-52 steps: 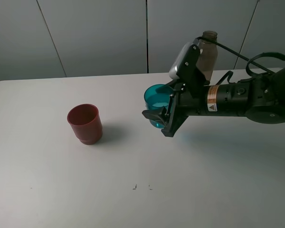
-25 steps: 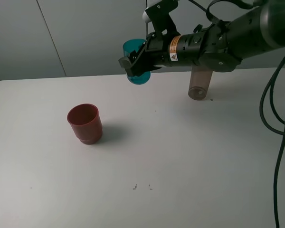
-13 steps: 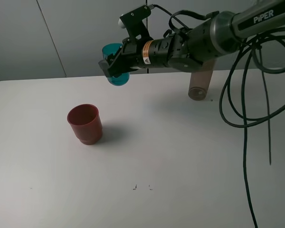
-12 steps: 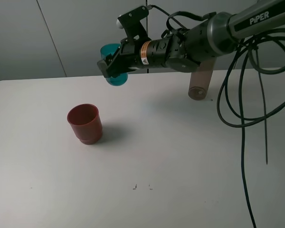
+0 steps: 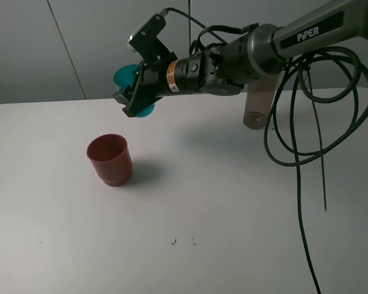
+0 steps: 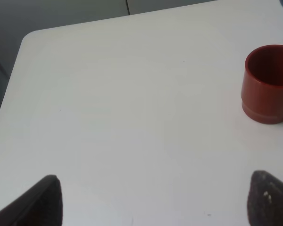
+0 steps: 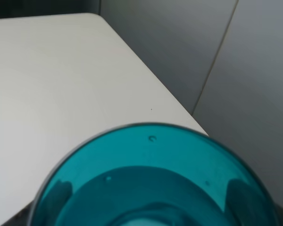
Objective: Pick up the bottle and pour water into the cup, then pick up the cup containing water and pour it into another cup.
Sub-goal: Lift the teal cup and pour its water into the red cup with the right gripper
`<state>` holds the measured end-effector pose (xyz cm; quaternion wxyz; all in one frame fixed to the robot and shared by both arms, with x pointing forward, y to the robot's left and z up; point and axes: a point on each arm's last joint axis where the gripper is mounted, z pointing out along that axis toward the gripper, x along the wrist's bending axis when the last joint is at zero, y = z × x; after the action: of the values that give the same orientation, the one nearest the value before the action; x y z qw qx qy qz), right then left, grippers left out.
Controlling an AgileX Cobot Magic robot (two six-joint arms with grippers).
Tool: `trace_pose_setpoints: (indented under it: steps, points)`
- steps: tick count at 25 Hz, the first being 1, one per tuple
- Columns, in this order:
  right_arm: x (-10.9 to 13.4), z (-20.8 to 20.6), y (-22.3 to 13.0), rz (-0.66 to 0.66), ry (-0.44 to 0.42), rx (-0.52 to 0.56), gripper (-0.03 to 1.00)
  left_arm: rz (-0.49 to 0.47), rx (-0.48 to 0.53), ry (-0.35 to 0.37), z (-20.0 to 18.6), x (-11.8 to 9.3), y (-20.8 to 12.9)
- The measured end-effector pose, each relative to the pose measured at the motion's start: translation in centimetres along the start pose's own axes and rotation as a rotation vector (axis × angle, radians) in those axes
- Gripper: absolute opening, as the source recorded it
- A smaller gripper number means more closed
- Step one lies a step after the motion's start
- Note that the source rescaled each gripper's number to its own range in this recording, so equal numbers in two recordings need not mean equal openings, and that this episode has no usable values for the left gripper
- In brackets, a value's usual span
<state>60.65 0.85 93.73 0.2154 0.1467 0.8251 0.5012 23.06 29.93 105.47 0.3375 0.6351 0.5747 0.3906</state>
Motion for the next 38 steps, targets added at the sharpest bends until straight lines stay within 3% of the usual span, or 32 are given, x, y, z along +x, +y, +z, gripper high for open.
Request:
trace_pose_setpoints:
  steps: [13,29,38]
  points:
    - [1.4,0.3,0.4,-0.286,0.039,-0.003,0.08,0.0,0.0,0.0,0.0,0.0,0.0]
    - [1.5,0.4,0.4,-0.461,0.04,-0.007,0.08,0.0,0.0,0.0,0.0,0.0,0.0]
    - [2.4,0.6,0.7,-0.498,0.057,-0.016,0.08,0.0,0.0,0.0,0.0,0.0,0.0]
